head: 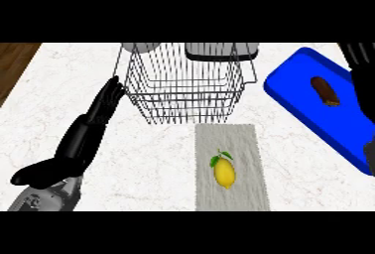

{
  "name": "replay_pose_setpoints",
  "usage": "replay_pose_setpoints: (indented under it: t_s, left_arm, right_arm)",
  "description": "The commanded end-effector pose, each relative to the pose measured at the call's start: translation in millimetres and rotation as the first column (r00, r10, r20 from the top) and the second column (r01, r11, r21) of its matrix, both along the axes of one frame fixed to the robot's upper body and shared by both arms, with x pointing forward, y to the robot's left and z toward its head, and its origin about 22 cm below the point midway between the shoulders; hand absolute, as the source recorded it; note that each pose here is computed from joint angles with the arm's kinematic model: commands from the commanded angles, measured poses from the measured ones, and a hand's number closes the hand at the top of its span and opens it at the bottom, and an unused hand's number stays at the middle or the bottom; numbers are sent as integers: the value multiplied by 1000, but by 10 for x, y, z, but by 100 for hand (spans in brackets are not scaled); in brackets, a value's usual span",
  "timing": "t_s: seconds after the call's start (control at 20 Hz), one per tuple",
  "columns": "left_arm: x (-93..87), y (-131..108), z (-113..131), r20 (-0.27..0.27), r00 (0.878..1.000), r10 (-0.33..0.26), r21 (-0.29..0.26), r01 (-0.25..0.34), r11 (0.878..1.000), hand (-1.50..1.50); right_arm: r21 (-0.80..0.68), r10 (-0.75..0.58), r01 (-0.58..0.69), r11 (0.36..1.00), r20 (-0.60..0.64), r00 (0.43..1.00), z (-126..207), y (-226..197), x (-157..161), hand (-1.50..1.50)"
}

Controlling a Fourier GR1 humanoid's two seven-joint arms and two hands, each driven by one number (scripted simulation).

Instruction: Pick the lemon from the placemat and place it in the basket

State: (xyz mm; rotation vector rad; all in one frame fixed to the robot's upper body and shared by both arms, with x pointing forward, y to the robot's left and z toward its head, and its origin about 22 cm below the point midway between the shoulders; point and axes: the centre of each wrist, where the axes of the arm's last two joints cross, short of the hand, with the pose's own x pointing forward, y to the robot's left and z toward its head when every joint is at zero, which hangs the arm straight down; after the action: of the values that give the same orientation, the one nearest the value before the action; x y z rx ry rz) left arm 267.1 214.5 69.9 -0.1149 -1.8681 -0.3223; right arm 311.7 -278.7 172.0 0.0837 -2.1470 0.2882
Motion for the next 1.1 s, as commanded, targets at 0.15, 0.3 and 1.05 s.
replay_pose_setpoints:
  t_s: [0.15, 0.3, 1.05]
  left_arm:
    - [-292, 360, -752, -443, 873, 205, 82, -188, 979, 0]
    - [-507, 495, -1096, -623, 735, 269, 165, -213, 963, 0]
    - [-750, 889, -1181, -718, 572, 397, 234, -338, 912, 0]
  right_arm:
    - [41, 304, -302, 953, -154, 940, -377, 686, 26, 150]
    - [-163, 566, -590, 791, -169, 807, -294, 1220, -123, 150]
    - [-799, 123, -100, 593, -33, 992, -265, 1886, -464, -150]
